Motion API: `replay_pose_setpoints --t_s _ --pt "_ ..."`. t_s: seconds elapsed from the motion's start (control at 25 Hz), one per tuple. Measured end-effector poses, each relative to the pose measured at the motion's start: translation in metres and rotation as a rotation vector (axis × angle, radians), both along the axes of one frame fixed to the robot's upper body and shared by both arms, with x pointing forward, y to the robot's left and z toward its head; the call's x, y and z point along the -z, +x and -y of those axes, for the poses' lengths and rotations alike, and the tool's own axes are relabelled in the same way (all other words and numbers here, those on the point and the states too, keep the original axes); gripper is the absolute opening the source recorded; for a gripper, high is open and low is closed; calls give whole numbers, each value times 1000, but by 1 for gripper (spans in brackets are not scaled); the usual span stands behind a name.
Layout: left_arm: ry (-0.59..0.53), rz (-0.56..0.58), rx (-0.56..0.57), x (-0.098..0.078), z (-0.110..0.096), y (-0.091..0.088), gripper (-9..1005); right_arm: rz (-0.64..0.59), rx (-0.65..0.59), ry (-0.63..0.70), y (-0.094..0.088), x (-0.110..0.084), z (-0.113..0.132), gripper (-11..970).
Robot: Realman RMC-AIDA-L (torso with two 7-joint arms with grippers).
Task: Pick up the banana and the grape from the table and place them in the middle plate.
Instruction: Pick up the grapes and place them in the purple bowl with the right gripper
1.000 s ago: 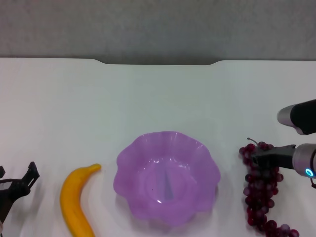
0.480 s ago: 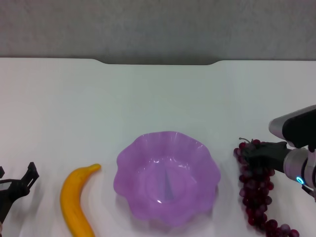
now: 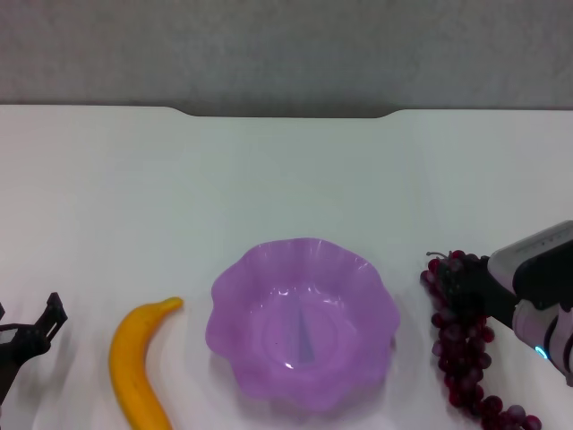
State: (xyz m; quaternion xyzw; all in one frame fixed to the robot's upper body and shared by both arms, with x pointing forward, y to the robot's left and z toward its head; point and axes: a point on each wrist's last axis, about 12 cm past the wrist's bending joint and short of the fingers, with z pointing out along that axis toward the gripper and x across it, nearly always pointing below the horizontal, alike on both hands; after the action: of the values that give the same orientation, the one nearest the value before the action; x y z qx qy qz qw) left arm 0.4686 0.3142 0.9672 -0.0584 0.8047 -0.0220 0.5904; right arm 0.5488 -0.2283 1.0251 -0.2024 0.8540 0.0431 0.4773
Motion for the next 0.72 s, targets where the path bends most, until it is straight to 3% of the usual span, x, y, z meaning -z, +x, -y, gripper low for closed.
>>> replay_pose_setpoints --t_s 0.72 --pt "-2 0 -9 0 -2 -1 881 225 -64 -36 -22 16 -2 276"
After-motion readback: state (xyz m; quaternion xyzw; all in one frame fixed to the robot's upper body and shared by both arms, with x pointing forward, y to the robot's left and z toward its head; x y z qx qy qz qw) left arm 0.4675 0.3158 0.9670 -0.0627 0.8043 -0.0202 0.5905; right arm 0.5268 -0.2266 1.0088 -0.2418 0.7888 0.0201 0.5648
